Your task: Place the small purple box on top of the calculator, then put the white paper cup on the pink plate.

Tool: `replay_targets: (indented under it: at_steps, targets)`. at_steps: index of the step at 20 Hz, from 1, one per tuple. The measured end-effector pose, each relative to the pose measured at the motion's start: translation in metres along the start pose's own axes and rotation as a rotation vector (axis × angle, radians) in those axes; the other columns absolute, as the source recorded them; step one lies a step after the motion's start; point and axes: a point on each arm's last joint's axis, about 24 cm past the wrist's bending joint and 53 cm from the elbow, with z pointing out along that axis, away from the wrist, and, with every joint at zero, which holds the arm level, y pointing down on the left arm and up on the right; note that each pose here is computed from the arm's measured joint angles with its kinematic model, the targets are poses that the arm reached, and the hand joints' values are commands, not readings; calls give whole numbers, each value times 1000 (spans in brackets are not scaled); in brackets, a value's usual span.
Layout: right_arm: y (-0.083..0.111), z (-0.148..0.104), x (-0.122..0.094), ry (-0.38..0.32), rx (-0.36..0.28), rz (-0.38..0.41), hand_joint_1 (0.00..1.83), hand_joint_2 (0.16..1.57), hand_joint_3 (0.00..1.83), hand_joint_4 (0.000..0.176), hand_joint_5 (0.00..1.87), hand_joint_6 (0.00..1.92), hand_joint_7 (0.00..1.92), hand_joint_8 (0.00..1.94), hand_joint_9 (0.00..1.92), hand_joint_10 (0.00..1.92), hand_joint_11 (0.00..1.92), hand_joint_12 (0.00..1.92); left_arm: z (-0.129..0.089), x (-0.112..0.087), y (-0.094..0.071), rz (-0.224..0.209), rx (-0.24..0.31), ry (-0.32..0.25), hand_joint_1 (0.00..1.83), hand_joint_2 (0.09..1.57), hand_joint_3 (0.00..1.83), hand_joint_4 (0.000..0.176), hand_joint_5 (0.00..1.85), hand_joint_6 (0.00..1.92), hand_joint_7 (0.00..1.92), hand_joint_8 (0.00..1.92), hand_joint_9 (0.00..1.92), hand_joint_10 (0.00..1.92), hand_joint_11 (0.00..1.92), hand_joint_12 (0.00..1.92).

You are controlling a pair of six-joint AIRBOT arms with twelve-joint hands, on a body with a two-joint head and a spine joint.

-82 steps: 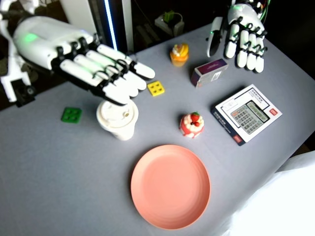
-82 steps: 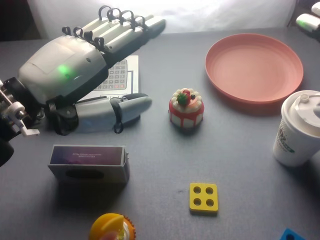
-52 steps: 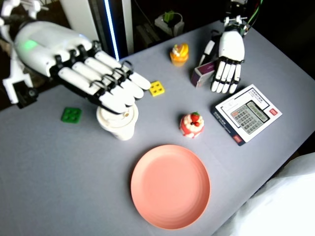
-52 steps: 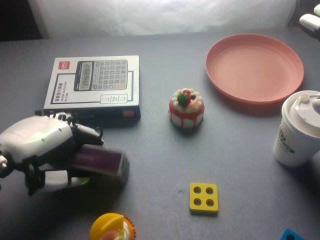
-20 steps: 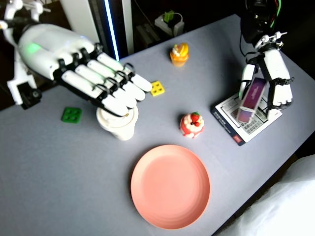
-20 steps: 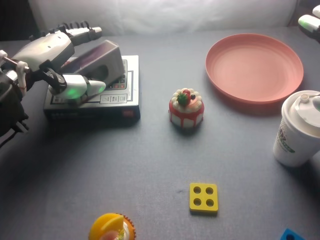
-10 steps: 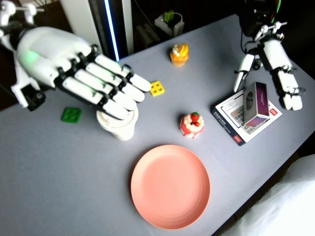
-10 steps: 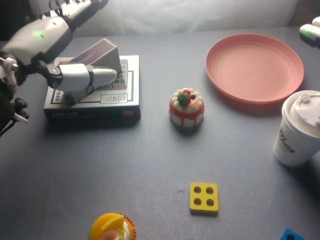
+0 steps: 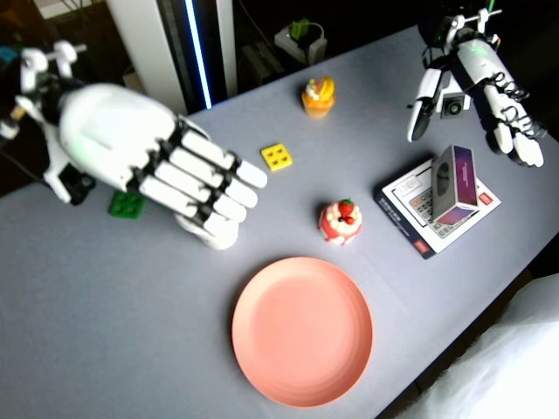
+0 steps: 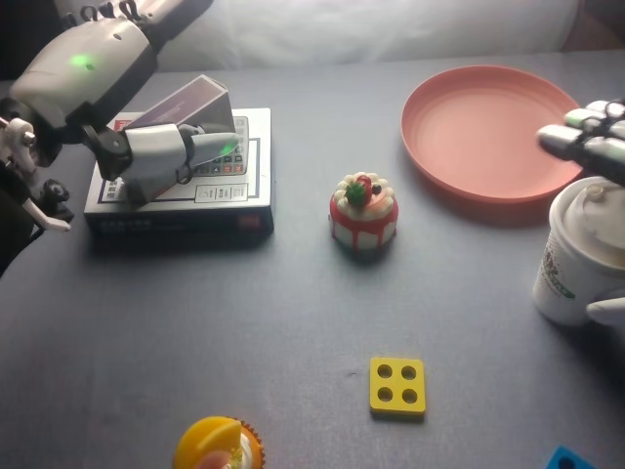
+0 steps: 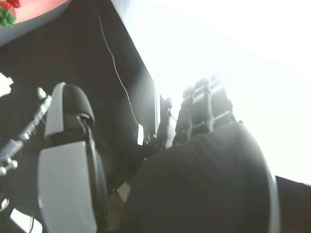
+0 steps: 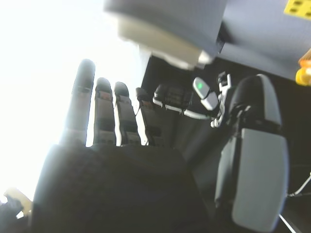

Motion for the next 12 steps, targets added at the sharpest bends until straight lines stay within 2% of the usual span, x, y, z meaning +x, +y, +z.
replay_targets:
  at_steps: [1, 2, 3, 4, 5, 6, 7, 8, 9, 10, 11, 12]
  targets:
    - [-2, 8, 4, 10, 5, 8, 778, 934, 3, 40, 0, 0, 0, 0, 0, 0, 0, 957, 0, 1, 0, 2, 2, 4, 898, 1060, 16, 143, 83, 26, 0, 0, 0, 0, 0, 0]
    - [-5, 14, 8, 23, 13, 12, 778, 934, 3, 40, 0, 0, 0, 0, 0, 0, 0, 957, 0, 2, -1, 4, 3, 8, 898, 1060, 16, 143, 83, 26, 0, 0, 0, 0, 0, 0]
    - [-10, 22, 15, 43, 24, 19, 927, 995, 14, 0, 0, 0, 0, 0, 72, 36, 0, 1383, -1, 2, 0, 0, 2, 9, 916, 1075, 21, 115, 89, 27, 0, 0, 0, 0, 0, 0]
    - [-14, 25, 23, 67, 40, 25, 988, 1023, 18, 0, 37, 14, 62, 19, 150, 86, 0, 1552, -1, 3, 1, -2, 1, 9, 922, 1076, 20, 108, 91, 26, 0, 0, 0, 0, 0, 0]
    - [-14, 25, 22, 65, 41, 34, 988, 1023, 18, 0, 37, 14, 62, 19, 150, 86, 0, 1552, -1, 3, 2, -2, -3, 12, 922, 1076, 20, 108, 91, 26, 0, 0, 0, 0, 0, 0]
    - [-15, 25, 22, 66, 45, 36, 1091, 1077, 5, 0, 222, 238, 309, 278, 176, 1129, 88, 1847, -2, 3, 3, -5, -7, 11, 914, 1076, 17, 102, 100, 28, 0, 0, 0, 0, 0, 0]
    - [-15, 25, 21, 63, 44, 40, 1091, 1077, 5, 0, 222, 238, 309, 278, 176, 1129, 88, 1847, -2, 3, 2, -5, -5, 9, 914, 1076, 17, 102, 100, 28, 0, 0, 0, 0, 0, 0]
    - [-15, 25, 20, 60, 43, 41, 1109, 1087, 4, 0, 198, 441, 288, 473, 198, 1337, 173, 1896, -2, 3, 2, -7, -5, 8, 916, 1075, 16, 109, 104, 29, 0, 0, 0, 0, 0, 0]
    - [-15, 25, 19, 57, 44, 39, 1167, 1101, 5, 0, 124, 974, 238, 975, 252, 1683, 281, 1920, -3, 4, 2, -7, -1, 11, 892, 1076, 14, 117, 98, 24, 0, 0, 0, 0, 0, 0]
    - [-14, 23, 18, 59, 45, 38, 1169, 1110, 8, 0, 100, 1110, 225, 1099, 249, 1766, 300, 1921, -3, 4, 2, -9, -2, 11, 892, 1076, 13, 113, 100, 24, 0, 0, 0, 0, 0, 0]
    - [-12, 21, 15, 58, 41, 29, 1178, 1115, 9, 0, 92, 1203, 190, 1199, 246, 1839, 289, 1921, -4, 3, 3, -9, -4, 11, 897, 1080, 15, 97, 103, 25, 0, 0, 0, 0, 0, 0]
    - [-11, 20, 11, 50, 37, 26, 1257, 1104, 3, 0, 100, 1259, 175, 1282, 247, 1860, 310, 1921, -5, 3, 4, -10, -7, 11, 908, 1079, 13, 103, 104, 25, 0, 0, 0, 0, 0, 0]
